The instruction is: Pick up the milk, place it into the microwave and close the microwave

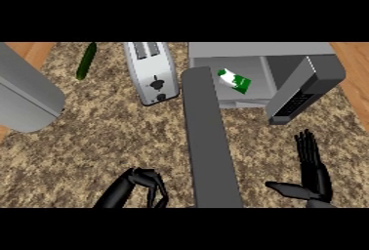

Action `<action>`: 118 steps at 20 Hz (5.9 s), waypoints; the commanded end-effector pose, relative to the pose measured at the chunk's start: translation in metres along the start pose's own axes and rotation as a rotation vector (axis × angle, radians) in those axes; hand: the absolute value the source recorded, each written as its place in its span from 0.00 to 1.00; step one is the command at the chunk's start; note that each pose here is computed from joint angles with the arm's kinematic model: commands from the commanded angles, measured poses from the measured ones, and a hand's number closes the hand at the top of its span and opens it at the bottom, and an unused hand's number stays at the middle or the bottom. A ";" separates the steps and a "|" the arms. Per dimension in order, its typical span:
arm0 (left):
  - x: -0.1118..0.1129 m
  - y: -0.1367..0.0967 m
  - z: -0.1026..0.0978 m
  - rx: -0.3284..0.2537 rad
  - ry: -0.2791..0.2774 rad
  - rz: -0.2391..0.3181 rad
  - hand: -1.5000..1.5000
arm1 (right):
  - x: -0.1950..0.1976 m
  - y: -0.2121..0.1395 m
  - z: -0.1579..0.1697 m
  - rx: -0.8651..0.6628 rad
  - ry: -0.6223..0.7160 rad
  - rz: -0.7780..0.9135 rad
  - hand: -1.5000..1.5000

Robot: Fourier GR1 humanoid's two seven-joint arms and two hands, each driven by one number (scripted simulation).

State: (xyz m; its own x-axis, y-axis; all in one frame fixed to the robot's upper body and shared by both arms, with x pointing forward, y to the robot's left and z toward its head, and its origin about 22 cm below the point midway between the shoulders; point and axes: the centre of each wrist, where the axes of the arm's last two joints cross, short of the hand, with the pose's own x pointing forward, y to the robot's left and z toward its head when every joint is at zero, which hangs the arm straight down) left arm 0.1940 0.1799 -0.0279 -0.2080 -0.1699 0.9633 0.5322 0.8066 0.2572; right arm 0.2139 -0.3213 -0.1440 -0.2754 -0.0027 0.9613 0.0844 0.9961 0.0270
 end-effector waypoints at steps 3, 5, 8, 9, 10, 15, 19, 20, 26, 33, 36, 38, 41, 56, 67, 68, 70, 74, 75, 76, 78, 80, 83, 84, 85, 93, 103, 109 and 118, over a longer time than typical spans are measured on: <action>-0.012 -0.034 -0.021 -0.168 0.030 0.000 1.00 | 0.035 -0.017 0.022 0.044 -0.080 -0.048 0.00; -0.010 -0.031 -0.030 -0.178 0.014 0.005 1.00 | 0.049 -0.019 0.038 0.037 -0.082 -0.080 0.00; -0.025 -0.059 -0.035 -0.184 0.007 -0.013 1.00 | 0.078 -0.023 0.043 0.042 -0.088 -0.072 0.00; -0.019 -0.092 -0.054 -0.215 -0.012 -0.040 1.00 | 0.079 -0.030 0.024 0.052 -0.110 -0.063 0.00; -0.022 -0.084 -0.066 -0.209 0.005 -0.027 1.00 | 0.088 -0.036 0.037 0.077 -0.084 -0.062 0.00; -0.015 -0.105 -0.090 -0.226 0.003 -0.035 1.00 | 0.114 -0.030 0.037 0.117 -0.156 -0.128 0.00; -0.014 -0.117 -0.102 -0.236 0.009 -0.070 1.00 | 0.134 -0.037 0.031 0.165 -0.160 -0.135 0.00; -0.013 -0.115 -0.108 -0.221 0.002 -0.087 1.00 | 0.132 -0.032 0.026 0.173 -0.151 -0.127 0.00; 0.007 -0.108 -0.134 -0.135 -0.013 -0.082 1.00 | 0.152 -0.022 0.028 0.247 -0.161 -0.133 0.00; 0.034 -0.088 -0.160 0.082 -0.118 0.044 1.00 | 0.165 -0.022 0.008 0.286 -0.229 -0.141 0.00; 0.040 -0.086 -0.167 0.122 -0.168 0.048 0.00 | 0.175 -0.025 -0.002 0.290 -0.261 -0.119 0.00; 0.044 -0.080 -0.175 0.143 -0.196 0.047 0.00 | 0.173 -0.017 -0.003 0.309 -0.265 -0.171 0.00; 0.049 -0.077 -0.182 0.178 -0.214 0.049 0.00 | 0.182 -0.024 -0.011 0.320 -0.283 -0.164 0.00; 0.068 -0.054 -0.218 0.292 -0.245 0.040 0.00 | 0.201 -0.022 -0.036 0.448 -0.309 -0.229 0.00; 0.069 -0.046 -0.229 0.330 -0.257 0.036 0.00 | 0.217 -0.022 -0.053 0.500 -0.335 -0.248 0.00; 0.072 -0.046 -0.231 0.330 -0.268 0.029 0.00 | 0.216 -0.022 -0.055 0.505 -0.334 -0.253 0.00; 0.072 -0.046 -0.232 0.335 -0.264 0.036 0.00 | 0.218 -0.027 -0.056 0.508 -0.328 -0.239 0.00; 0.071 -0.045 -0.233 0.347 -0.278 0.028 0.00 | 0.222 -0.030 -0.059 0.490 -0.325 -0.237 0.00; 0.071 -0.044 -0.233 0.359 -0.278 0.030 0.00 | 0.222 -0.029 -0.059 0.495 -0.329 -0.244 0.00; 0.068 -0.045 -0.232 0.355 -0.270 0.031 0.00 | 0.223 -0.029 -0.060 0.503 -0.326 -0.244 0.00; 0.064 -0.045 -0.230 0.355 -0.271 0.032 0.00 | 0.231 -0.033 -0.066 0.509 -0.335 -0.224 0.00; 0.066 -0.044 -0.232 0.368 -0.283 0.036 0.00 | 0.227 -0.035 -0.066 0.496 -0.323 -0.238 0.00; 0.065 -0.045 -0.232 0.369 -0.282 0.039 0.00 | 0.231 -0.034 -0.069 0.506 -0.328 -0.239 0.00; 0.068 -0.045 -0.234 0.368 -0.297 0.027 0.00 | 0.230 -0.034 -0.068 0.516 -0.316 -0.244 0.00; 0.067 -0.044 -0.234 0.373 -0.293 0.034 0.00 | 0.232 -0.036 -0.070 0.517 -0.324 -0.237 0.00; 0.064 -0.044 -0.234 0.383 -0.305 0.030 0.00 | 0.238 -0.038 -0.076 0.526 -0.320 -0.242 0.00; 0.064 -0.045 -0.235 0.383 -0.299 0.048 0.00 | 0.241 -0.038 -0.081 0.563 -0.310 -0.272 0.00; 0.053 -0.043 -0.230 0.430 -0.204 0.110 0.00 | 0.244 -0.035 -0.083 0.577 -0.311 -0.278 0.00; 0.030 0.014 -0.230 0.494 -0.167 -0.280 0.00 | 0.249 -0.041 -0.082 0.566 -0.297 -0.269 0.00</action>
State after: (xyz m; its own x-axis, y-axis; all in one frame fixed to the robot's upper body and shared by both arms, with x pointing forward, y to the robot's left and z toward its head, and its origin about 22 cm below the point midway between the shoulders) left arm 0.3530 0.0222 0.0248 -0.5308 -0.1217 0.8387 0.1972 0.9447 0.2619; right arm 0.2226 -0.3678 0.1162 -0.4786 -0.3182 0.8184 -0.5211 0.8531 0.0270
